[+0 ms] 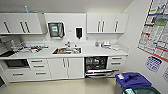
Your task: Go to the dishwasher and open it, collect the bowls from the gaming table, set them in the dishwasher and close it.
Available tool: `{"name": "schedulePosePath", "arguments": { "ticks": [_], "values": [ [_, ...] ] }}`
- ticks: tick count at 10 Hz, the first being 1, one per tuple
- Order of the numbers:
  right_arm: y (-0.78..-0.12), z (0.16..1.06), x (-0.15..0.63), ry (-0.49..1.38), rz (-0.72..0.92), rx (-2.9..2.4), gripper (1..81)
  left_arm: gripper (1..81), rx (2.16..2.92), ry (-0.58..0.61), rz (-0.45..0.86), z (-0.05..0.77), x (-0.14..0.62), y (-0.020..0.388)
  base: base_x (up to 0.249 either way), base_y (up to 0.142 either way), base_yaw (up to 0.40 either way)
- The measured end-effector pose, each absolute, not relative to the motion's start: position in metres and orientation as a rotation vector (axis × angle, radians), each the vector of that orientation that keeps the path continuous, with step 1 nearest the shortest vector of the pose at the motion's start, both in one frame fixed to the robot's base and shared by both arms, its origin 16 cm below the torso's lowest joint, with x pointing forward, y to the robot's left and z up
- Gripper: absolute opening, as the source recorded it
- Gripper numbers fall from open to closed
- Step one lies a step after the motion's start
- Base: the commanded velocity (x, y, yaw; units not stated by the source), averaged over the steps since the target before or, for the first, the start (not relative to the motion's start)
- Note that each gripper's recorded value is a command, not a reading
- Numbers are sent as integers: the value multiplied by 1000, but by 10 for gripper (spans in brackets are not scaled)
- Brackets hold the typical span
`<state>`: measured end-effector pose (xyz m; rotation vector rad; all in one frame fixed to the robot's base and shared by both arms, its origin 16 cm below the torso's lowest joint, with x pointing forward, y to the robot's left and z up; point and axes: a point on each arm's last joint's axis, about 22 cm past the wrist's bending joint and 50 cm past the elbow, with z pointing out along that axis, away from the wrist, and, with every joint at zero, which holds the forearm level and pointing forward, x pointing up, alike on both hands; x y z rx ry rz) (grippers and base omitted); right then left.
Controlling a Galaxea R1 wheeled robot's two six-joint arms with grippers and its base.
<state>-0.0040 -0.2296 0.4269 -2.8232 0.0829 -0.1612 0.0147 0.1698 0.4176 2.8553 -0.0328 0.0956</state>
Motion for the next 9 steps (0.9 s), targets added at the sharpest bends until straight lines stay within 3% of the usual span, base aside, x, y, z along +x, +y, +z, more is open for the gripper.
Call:
{"name": "schedulePosePath", "arguments": {
  "ticks": [3,9],
  "values": [
    [-234,425,-29,81,-107,-2835,10,10,2842,-31,34,418,-12,166,113,0,0],
    [-232,426,-22,80,-123,-2831,10,10,2846,-31,52,418,-5,167,115,0,0]
  ]
}}
